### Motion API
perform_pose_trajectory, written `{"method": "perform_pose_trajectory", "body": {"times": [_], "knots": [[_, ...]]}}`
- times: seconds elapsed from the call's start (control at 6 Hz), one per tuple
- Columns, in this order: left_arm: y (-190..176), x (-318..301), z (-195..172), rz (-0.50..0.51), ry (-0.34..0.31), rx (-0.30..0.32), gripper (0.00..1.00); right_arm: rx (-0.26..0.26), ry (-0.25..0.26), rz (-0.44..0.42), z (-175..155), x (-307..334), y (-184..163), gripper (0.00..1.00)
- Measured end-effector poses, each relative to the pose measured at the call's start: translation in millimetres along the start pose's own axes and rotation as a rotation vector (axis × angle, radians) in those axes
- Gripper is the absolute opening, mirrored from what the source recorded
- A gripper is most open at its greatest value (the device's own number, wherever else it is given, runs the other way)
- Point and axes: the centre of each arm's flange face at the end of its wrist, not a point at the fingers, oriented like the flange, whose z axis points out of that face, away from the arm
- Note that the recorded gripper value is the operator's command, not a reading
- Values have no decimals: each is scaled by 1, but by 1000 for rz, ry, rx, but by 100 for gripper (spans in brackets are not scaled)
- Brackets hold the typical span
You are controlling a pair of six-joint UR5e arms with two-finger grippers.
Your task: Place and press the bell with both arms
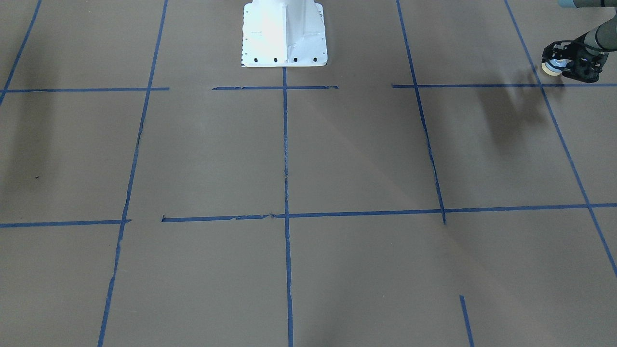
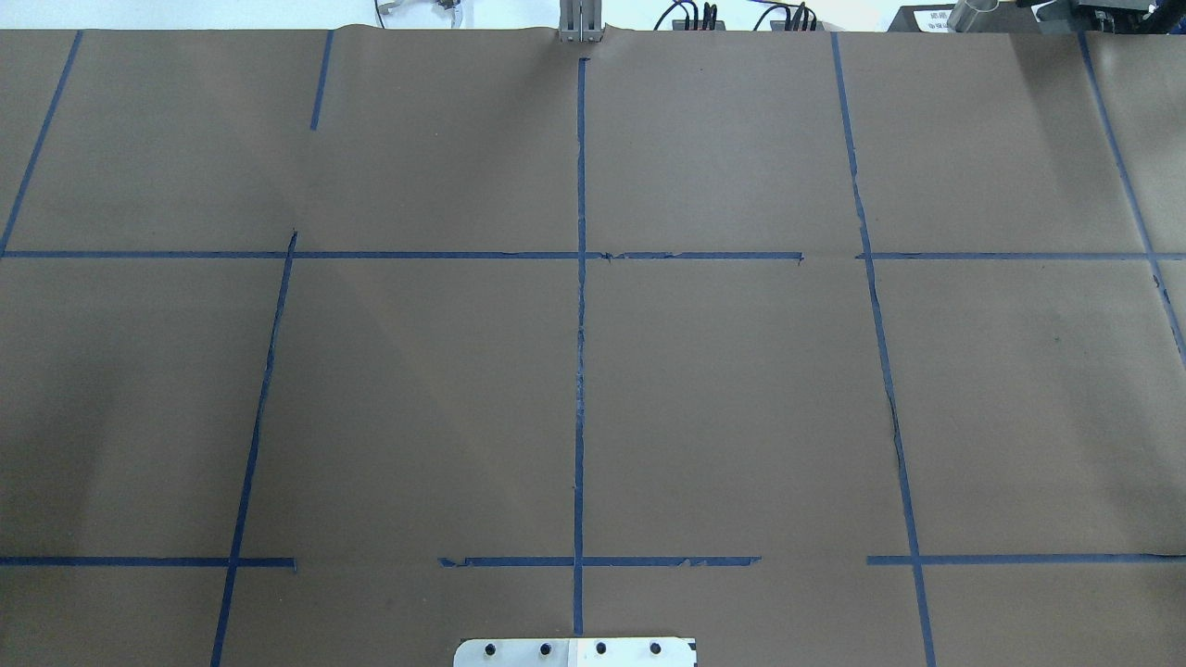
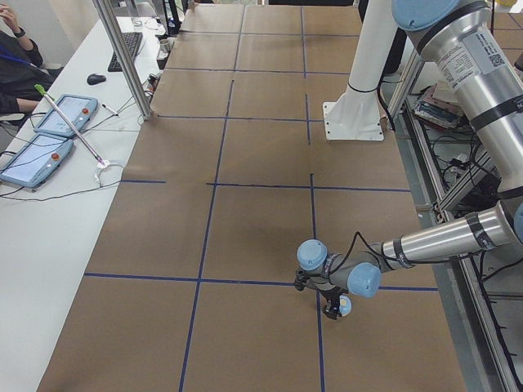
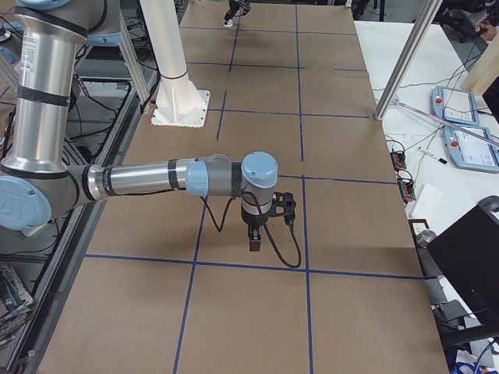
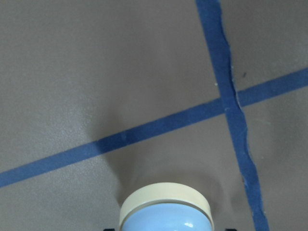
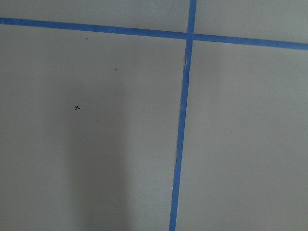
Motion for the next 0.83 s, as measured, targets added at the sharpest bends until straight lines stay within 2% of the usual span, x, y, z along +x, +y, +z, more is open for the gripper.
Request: {"method": "perform_pose_trajectory", "body": {"times": [0.17, 0.33, 0.5, 0.83], "knots": [[-2, 2, -2, 5, -1, 12, 9, 0, -1, 0, 0, 0, 0, 100], [-7, 10, -11, 20, 0, 38, 7, 1, -1, 0, -1, -1, 0, 100], [-17, 23, -36, 34, 6, 104, 4, 2, -1, 0, -1, -1, -1, 100], [-41, 41, -111, -22, 18, 310, 3, 1, -1, 0, 0, -1, -1, 100]]}}
